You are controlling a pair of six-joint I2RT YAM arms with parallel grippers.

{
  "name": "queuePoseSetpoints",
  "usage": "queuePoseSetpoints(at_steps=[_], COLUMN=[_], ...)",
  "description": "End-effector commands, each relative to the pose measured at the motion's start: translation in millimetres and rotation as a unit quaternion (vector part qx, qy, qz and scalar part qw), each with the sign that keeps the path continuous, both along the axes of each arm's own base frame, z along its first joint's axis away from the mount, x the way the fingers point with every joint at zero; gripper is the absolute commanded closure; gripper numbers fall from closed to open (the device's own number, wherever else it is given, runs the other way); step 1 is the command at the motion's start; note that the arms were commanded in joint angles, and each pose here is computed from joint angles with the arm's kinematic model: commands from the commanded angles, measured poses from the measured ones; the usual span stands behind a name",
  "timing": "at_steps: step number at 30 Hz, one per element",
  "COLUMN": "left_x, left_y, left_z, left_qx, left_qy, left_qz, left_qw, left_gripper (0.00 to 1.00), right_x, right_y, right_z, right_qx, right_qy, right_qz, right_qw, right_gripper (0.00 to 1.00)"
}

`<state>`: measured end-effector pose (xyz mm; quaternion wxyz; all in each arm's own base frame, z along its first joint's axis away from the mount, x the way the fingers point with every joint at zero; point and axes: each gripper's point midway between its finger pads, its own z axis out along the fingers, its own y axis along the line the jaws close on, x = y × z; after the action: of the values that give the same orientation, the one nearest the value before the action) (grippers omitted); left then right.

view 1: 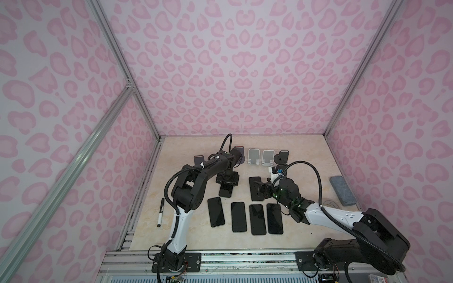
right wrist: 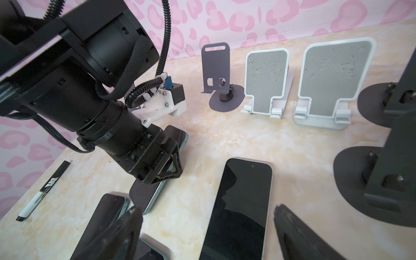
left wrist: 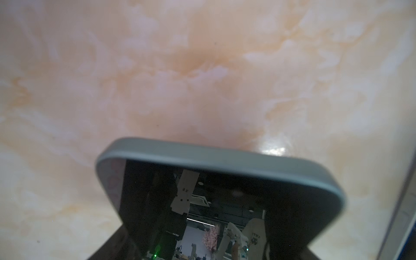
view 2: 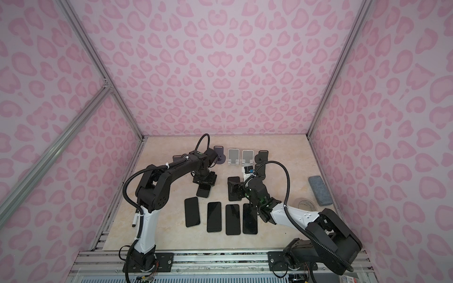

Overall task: Remove the phone from the phone stand
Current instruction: Place the phone at the center of the table.

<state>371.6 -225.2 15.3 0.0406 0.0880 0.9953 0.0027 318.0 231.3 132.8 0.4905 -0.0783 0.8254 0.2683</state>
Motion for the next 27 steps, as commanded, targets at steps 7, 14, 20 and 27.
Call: queuePoseSetpoints(at_steps=[7,14,20,27], left_x=[-2,-10,-8,-10], left_y=[6,2,-6,-3], left_z=[-14,-19,-21,-21], left_qx=[0.042,0.044,0.031,0.044], left_qy=[-0.002,0.009,0.010,0.009], left_qz=[0.038,0.031,0.036,0.031], left_qw=[0.998,0.999,0.999,0.999], left_gripper=[0.45,0.42,0.39,0.37], right_x=[2,2,1,1], right_y=[2,-2,-4,-1], right_z=[8,10,13,11], right_qx=[0.011,0.010,0.006,0.011], right_qy=[-0.012,-0.016,-0.023,-0.017], right_qz=[-0.002,-0.006,-0.009,-0.003], right_qw=[1.000,1.000,1.000,1.000], right_gripper=[0.07,0.07,0.07,0.07])
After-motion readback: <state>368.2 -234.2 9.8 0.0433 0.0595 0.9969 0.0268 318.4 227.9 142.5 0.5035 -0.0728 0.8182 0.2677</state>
